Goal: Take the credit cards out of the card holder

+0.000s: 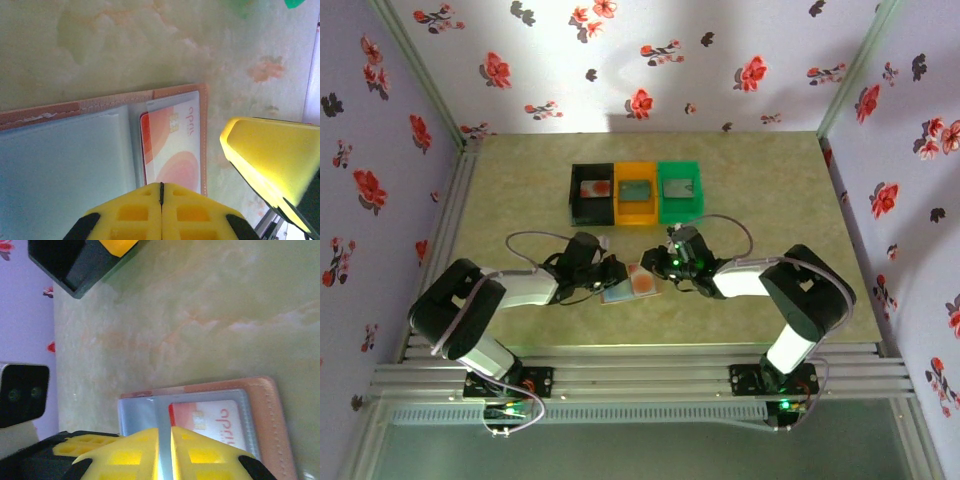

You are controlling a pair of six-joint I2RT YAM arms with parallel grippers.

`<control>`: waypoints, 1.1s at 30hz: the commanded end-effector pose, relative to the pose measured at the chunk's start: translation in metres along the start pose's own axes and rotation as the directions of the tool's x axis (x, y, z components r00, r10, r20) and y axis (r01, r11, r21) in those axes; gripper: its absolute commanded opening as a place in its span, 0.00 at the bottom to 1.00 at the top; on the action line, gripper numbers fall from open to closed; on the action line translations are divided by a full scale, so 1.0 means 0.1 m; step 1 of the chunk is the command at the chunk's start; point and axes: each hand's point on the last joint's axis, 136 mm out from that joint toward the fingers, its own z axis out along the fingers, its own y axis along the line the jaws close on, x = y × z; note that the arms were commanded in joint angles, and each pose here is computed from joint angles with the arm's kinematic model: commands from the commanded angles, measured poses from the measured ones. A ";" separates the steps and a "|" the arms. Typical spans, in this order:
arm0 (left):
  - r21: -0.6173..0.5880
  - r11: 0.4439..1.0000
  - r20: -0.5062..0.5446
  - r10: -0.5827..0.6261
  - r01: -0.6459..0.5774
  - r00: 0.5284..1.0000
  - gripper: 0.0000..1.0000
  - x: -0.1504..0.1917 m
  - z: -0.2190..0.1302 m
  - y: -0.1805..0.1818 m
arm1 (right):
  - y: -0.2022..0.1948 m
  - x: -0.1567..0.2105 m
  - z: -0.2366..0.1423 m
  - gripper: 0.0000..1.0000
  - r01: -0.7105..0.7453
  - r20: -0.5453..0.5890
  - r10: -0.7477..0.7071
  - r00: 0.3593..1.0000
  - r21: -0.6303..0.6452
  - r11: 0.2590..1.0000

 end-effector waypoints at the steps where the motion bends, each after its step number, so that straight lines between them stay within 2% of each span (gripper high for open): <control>1: -0.023 1.000 0.009 -0.009 0.009 1.000 0.10 -0.03 -0.01 -0.01 | -0.16 -0.03 -0.03 0.14 0.036 0.001 -0.036 0.999 0.083 0.996; 15: -0.029 0.999 -0.010 -0.017 0.017 1.000 0.28 0.04 0.13 -0.03 | -0.37 0.05 0.01 0.14 0.034 -0.021 -0.031 0.999 0.133 0.990; 33: -0.090 0.996 -0.032 -0.019 0.016 0.999 0.27 0.12 0.25 0.12 | -0.47 0.12 0.02 0.13 0.005 -0.025 -0.002 1.000 0.139 0.990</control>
